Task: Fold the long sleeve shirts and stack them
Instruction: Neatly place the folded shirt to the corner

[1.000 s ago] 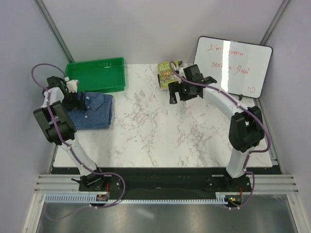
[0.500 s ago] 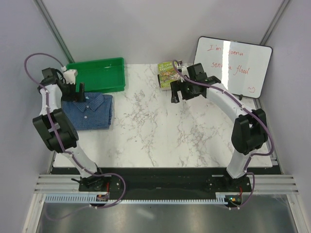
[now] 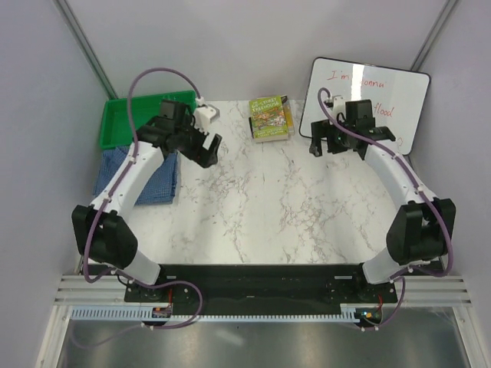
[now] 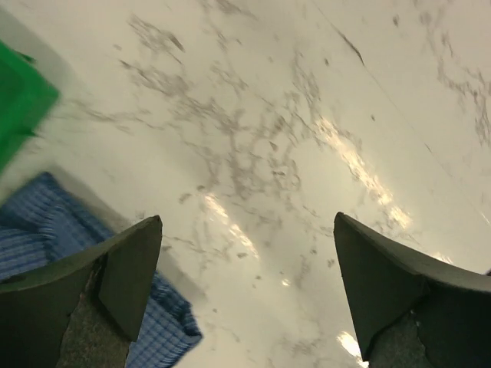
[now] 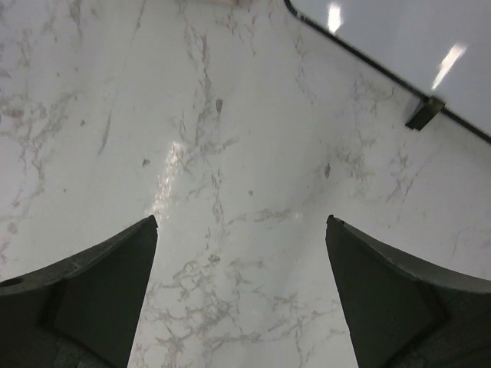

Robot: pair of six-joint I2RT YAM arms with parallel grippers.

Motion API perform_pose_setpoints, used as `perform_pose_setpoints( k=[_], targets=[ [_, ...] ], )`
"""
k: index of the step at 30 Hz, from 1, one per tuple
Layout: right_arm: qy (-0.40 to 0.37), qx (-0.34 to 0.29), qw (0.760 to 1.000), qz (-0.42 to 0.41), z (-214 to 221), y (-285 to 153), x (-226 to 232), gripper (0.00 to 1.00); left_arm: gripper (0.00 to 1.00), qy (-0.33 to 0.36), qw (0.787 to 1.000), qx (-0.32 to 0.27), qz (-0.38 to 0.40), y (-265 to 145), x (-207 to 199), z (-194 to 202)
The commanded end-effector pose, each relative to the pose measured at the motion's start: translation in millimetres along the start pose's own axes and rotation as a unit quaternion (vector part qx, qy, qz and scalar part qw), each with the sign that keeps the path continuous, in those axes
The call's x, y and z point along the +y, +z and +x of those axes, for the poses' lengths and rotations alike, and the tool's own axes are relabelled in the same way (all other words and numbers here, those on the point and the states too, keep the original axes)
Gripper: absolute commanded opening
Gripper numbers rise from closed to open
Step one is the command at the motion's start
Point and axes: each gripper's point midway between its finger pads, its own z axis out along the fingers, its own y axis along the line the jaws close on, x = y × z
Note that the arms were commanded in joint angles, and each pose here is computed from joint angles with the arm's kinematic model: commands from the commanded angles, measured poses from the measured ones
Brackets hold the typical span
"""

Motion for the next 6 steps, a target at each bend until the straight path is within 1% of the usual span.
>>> perform_pose_setpoints(
  k=[1,3,4,6],
  targets=[
    [-0.037,0.030,0.999,-0.009,53.7,-12.0,6.9,0.98,0.99,-0.052,0.997,0.052,0.028,22.6,-45.6,44.2],
    [-0.036,0.040,0.998,-0.019,77.5,-16.0,12.1,0.98,0.99,-0.062,0.995,0.069,0.035,31.4,-58.6,55.8],
    [-0.038,0.039,0.998,-0.021,80.9,-16.5,13.6,0.98,0.99,-0.062,0.995,0.072,0.035,35.8,-60.8,62.4],
    [-0.060,0.043,0.997,-0.024,89.0,-18.1,21.2,0.98,0.99,-0.056,0.996,0.072,0.025,39.5,-61.0,63.2]
  ],
)
